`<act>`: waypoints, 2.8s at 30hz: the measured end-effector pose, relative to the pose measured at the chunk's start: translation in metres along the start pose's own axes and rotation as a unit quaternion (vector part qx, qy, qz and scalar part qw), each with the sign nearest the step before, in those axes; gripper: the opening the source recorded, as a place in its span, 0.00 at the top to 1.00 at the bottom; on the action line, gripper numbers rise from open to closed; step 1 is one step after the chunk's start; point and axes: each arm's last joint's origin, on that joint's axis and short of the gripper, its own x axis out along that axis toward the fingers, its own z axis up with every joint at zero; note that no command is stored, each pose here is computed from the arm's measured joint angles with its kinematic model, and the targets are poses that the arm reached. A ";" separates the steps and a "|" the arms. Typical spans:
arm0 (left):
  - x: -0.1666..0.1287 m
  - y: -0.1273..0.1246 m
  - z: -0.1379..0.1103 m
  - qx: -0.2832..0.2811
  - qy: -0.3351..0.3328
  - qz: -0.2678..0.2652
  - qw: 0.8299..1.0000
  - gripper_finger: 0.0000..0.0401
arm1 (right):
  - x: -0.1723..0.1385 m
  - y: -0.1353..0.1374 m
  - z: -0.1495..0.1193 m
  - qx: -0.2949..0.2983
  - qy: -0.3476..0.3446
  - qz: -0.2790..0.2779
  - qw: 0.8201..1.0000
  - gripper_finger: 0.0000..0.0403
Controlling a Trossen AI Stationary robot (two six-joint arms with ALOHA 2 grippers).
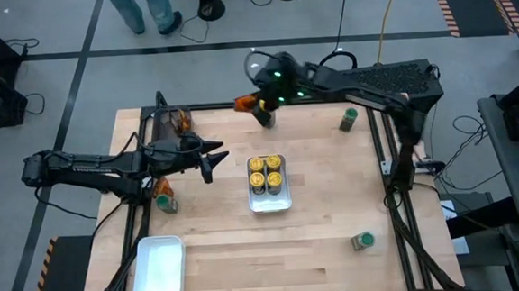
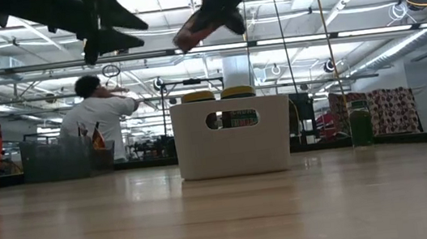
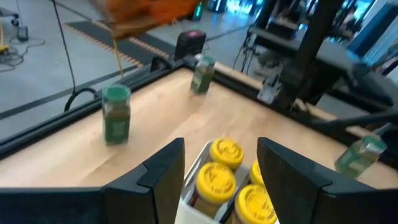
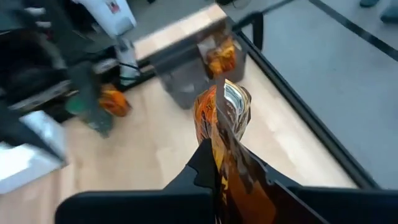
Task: Sort spices by type
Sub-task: Put the right brown spice pouch into the black transparent bin
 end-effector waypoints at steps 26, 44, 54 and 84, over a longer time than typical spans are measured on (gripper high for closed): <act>-0.001 0.004 -0.010 -0.010 0.049 0.020 0.999 0.49 | 0.129 -0.010 -0.061 0.011 0.251 -0.084 0.964 0.99; -0.001 0.004 -0.010 -0.011 0.049 0.015 0.999 0.49 | 0.128 -0.013 -0.062 0.026 0.254 -0.116 0.960 0.90; -0.001 0.003 -0.010 -0.013 0.056 -0.002 0.998 0.49 | 0.127 -0.014 -0.062 0.038 0.254 -0.120 0.959 0.72; 0.021 0.028 -0.013 0.057 0.109 0.021 0.992 0.49 | 0.024 0.026 -0.038 -0.019 0.280 -0.087 0.956 0.66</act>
